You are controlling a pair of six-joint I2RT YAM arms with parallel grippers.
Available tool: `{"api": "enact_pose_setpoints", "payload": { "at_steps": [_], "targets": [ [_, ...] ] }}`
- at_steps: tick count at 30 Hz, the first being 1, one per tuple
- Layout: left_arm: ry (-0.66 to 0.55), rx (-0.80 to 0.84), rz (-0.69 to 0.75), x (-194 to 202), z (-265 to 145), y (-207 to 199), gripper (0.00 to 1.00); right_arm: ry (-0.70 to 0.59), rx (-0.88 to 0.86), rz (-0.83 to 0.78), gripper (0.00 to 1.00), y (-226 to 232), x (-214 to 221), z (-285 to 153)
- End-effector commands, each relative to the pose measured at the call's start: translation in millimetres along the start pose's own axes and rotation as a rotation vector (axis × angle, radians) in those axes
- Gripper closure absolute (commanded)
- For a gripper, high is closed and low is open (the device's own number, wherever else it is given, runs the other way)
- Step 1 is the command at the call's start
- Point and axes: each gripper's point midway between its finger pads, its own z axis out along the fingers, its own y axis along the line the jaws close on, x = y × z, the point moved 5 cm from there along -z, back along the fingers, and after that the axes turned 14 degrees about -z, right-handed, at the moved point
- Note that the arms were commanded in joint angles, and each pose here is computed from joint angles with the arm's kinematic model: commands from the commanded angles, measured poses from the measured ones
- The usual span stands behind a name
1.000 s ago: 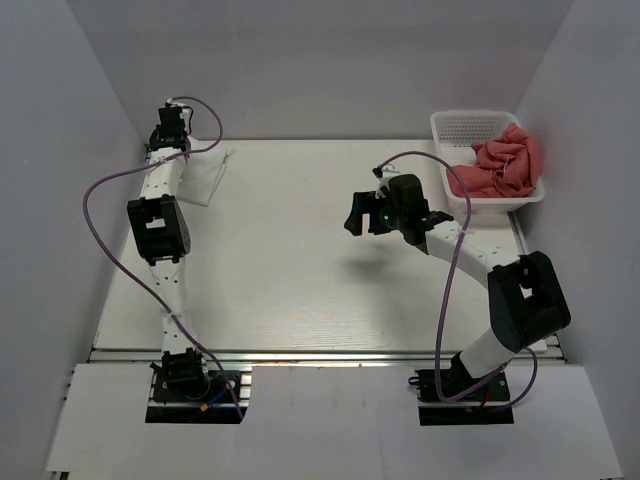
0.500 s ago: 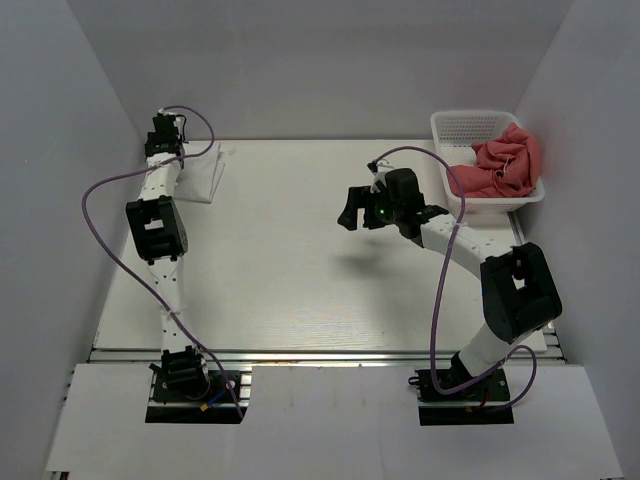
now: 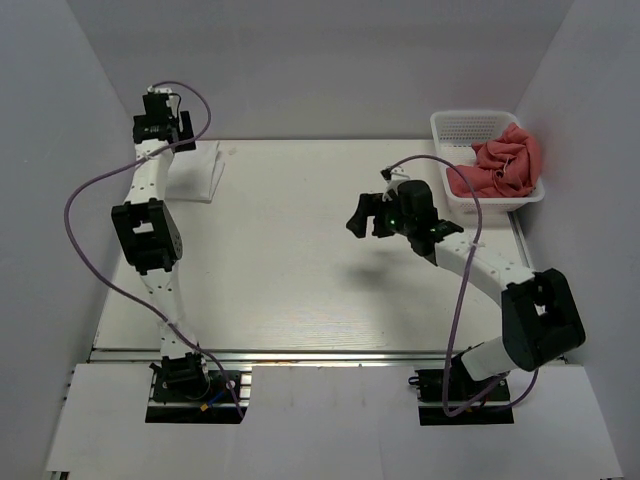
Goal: Fold and stack the t-shirts
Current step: Put the neatly folded tshirt into the corner of the board with the left arm
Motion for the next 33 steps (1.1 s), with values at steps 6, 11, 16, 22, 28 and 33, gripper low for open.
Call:
{"api": "enact_pose_setpoints", "payload": {
  "at_steps": [6, 11, 16, 22, 28, 33],
  "targets": [
    [0.049, 0.391, -0.188, 33, -179, -81, 0.0, -0.12, 0.107, 0.155, 0.1, -3, 25, -47],
    [0.11, 0.521, -0.2, 123, -252, -109, 0.0, -0.109, 0.155, 0.185, 0.1, -2, 62, -81],
    [0.127, 0.551, -0.101, 190, -308, -113, 0.0, -0.173, 0.206, 0.186, 0.1, -4, 96, -109],
    [0.152, 0.592, -0.044, 235, -332, -118, 0.0, -0.178, 0.199, 0.173, 0.1, -2, 117, -121],
    [0.118, 0.557, -0.005, 241, -337, -121, 0.0, -0.147, 0.229, 0.154, 0.1, -6, 116, -121],
    [0.086, 0.579, 0.001, 242, -339, -120, 0.0, -0.165, 0.22, 0.154, 0.1, -5, 113, -117]
  ]
}}
